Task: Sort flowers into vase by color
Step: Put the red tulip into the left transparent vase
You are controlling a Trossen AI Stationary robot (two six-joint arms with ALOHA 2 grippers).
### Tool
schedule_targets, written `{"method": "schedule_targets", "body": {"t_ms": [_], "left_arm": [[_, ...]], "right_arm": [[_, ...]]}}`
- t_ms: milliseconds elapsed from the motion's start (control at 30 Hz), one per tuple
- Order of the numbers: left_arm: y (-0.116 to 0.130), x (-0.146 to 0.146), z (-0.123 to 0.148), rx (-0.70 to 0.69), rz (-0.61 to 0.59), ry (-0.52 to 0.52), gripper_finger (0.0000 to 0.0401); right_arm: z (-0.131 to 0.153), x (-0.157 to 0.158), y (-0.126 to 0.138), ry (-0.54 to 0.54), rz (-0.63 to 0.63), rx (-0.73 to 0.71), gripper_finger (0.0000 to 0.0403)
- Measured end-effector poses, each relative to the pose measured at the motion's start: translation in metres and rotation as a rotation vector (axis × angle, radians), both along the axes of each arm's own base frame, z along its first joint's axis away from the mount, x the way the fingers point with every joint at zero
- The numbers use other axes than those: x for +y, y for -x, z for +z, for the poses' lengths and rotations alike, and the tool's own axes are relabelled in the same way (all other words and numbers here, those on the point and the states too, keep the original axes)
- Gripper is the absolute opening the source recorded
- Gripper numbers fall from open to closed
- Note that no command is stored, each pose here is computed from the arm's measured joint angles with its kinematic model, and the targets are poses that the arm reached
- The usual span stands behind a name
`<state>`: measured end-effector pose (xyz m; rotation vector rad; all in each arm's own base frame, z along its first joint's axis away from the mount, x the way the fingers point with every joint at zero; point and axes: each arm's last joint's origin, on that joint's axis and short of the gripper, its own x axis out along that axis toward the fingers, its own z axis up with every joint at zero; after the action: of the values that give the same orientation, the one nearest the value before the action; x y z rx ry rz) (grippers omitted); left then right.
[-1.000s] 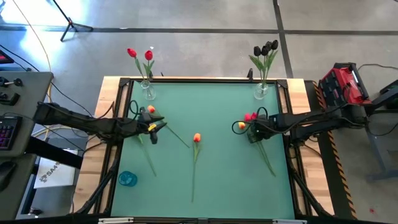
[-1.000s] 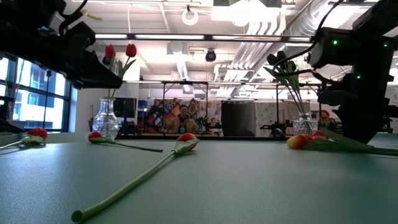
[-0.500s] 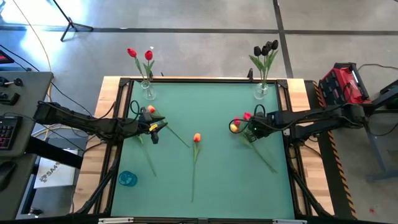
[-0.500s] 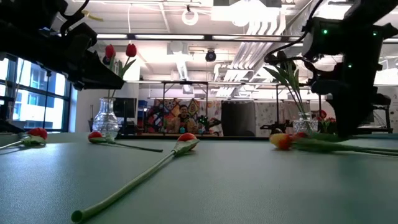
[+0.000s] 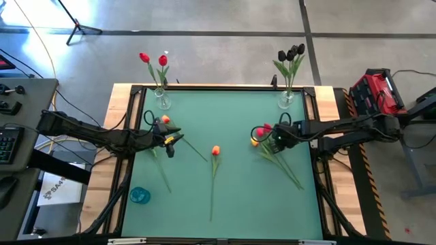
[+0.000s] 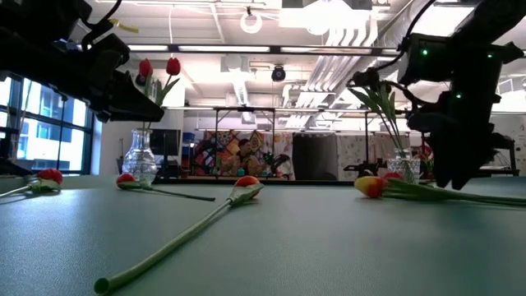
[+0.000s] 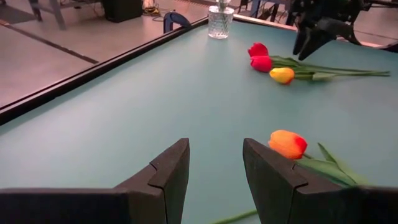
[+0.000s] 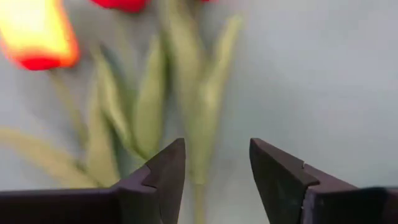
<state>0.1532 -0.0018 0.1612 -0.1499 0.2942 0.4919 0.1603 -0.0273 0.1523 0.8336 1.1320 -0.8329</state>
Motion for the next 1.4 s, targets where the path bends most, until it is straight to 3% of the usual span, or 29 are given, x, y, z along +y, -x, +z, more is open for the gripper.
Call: {"method": "schedule_targets", "body": {"t_ms": [733, 967, 1033, 1200, 1400], "left_arm": [[0.000, 0.000, -0.001, 0.002, 0.003, 0.003, 0.0137], [0.000, 0.000, -0.001, -0.008, 0.019, 0.017, 0.0137], [0.000, 0.000, 0.000, -0.013, 0.020, 0.020, 0.0137], [-0.006, -0.001, 0.001, -0.053, 0.009, 0.038, 0.0137], [-0.019, -0.003, 0.006, -0.168, -0.040, 0.045, 0.0137]], "right_arm": [[-0.021, 0.002, 0.003, -0.022, 0.023, -0.075, 0.0116], [-0.021, 0.002, 0.002, -0.020, 0.031, -0.086, 0.0016], [-0.021, 0.001, 0.002, -0.015, 0.023, -0.094, 0.0009], [-0.011, -0.002, -0.005, 0.102, -0.014, -0.169, 0.0007], [0.022, 0.005, -0.034, 0.362, 0.087, -0.516, 0.0004]]}}
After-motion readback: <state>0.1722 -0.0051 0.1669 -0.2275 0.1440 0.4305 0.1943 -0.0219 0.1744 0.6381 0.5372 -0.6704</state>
